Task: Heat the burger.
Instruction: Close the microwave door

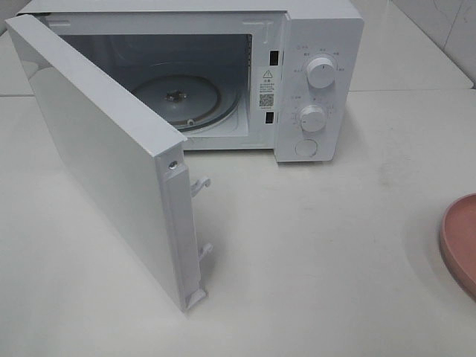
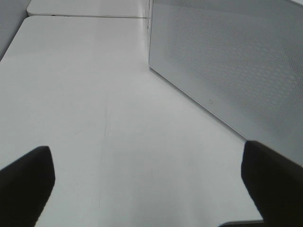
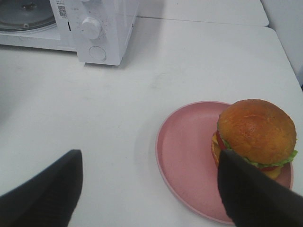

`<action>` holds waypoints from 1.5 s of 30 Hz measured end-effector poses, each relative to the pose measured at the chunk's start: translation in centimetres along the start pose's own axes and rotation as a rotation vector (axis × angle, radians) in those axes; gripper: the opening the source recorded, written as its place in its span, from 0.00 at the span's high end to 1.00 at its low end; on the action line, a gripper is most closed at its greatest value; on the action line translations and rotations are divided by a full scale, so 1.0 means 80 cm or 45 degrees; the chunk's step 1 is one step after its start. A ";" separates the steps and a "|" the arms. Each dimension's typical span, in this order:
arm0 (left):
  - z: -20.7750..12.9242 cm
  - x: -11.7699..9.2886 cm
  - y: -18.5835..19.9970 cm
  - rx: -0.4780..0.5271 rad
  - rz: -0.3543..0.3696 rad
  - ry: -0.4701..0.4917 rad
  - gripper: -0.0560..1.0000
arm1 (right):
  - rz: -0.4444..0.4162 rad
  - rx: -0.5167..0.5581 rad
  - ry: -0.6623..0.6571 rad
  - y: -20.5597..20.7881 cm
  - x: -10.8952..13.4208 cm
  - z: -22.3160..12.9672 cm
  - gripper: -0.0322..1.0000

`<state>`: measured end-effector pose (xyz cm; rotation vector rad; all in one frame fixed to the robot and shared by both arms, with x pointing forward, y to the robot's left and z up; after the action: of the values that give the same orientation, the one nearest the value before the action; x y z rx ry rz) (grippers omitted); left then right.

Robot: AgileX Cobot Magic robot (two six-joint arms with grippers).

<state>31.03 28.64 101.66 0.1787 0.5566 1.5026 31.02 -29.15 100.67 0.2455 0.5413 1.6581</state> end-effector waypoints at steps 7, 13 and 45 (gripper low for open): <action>0.000 0.000 0.000 0.000 0.000 0.000 0.01 | 0.001 0.000 -0.001 0.000 0.000 0.000 0.23; 0.000 0.000 0.000 0.000 0.000 0.000 0.01 | 0.001 0.000 -0.001 0.000 0.000 0.000 0.23; 0.007 -0.002 0.004 -0.030 -0.006 -0.001 0.02 | 0.001 0.000 -0.001 0.000 0.000 0.000 0.24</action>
<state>31.03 28.65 102.31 0.1598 0.5380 1.5036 31.02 -29.13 100.67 0.2460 0.5408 1.6589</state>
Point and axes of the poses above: a point on each arm's last joint axis where the gripper is mounted, y pointing back along that axis away from the gripper, x along the wrist's bending axis when the last joint is at zero, z = x × y, the point moved 9 cm from there along -y, pointing out along that axis toward the gripper, and after that the axes turned 12 degrees about y, right-handed, at the moved point
